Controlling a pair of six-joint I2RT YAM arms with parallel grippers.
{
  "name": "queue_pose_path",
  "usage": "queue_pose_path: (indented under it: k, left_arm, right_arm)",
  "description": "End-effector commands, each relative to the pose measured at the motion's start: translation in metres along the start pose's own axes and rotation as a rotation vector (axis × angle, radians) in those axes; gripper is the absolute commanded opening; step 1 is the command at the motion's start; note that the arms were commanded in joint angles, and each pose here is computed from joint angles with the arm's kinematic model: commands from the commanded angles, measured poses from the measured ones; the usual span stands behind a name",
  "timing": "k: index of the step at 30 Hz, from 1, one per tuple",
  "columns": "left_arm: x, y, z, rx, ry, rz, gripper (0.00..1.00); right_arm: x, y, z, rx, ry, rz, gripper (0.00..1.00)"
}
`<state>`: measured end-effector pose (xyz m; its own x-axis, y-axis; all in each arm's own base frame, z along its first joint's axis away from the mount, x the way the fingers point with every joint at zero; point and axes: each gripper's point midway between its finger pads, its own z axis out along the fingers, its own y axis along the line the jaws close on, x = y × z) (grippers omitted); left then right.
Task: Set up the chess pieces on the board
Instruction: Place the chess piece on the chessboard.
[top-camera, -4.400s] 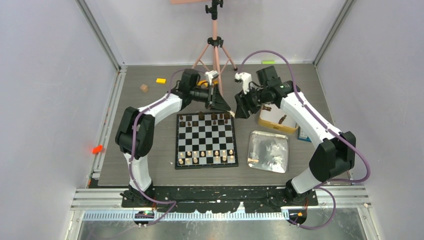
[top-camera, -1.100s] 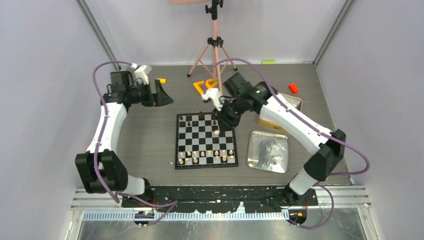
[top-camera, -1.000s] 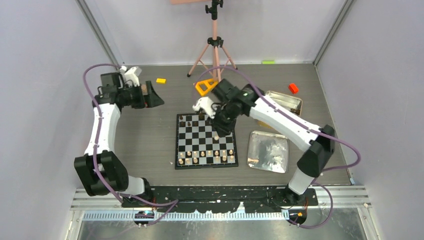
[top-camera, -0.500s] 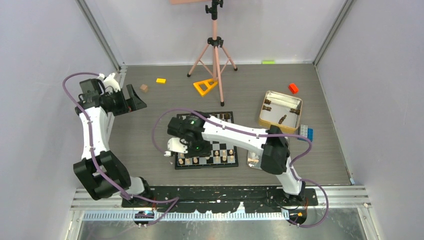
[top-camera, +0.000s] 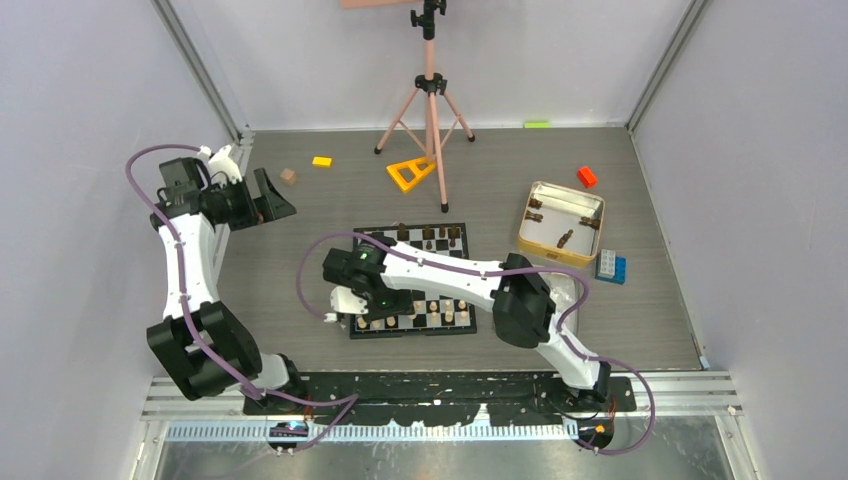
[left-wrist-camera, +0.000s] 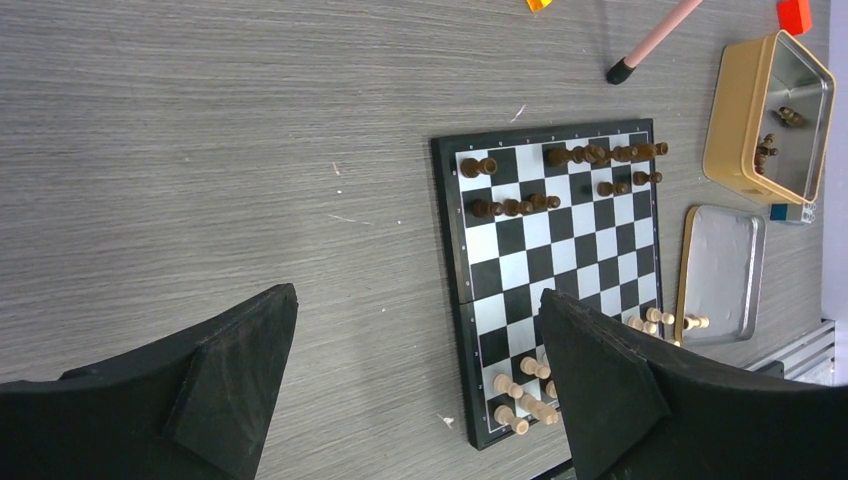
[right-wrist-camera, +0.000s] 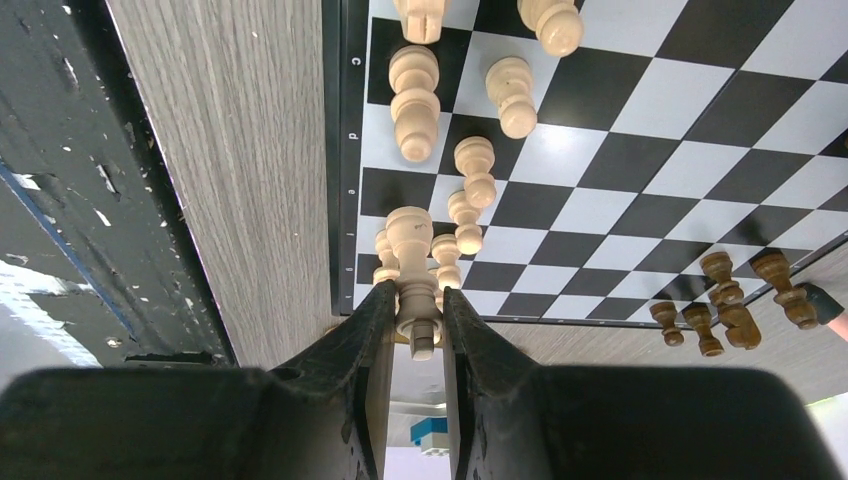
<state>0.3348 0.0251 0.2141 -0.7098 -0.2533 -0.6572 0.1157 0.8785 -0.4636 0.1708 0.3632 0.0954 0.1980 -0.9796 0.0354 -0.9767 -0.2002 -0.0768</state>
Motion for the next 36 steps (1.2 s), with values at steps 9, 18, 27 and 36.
queue_pose_path:
  k: [9, 18, 27, 36]
  left_arm:
    - [-0.010, -0.010, -0.008, 0.043, -0.033, -0.002, 0.95]
    - [-0.009, -0.009, -0.008, 0.050, -0.030, -0.012, 0.95]
    - [-0.008, -0.010, -0.009, 0.056, -0.031, -0.015, 0.95]
    - [-0.007, -0.010, -0.008, 0.064, -0.027, -0.022, 0.95]
  right_arm:
    - [-0.016, -0.005, -0.002, 0.026, -0.042, -0.021, 0.02]
    - [-0.023, 0.003, 0.007, 0.008, -0.051, -0.021, 0.02]
    - [-0.025, 0.009, 0.013, -0.001, -0.044, -0.029, 0.02]
    - [-0.022, 0.009, 0.022, 0.006, -0.022, -0.033, 0.02]
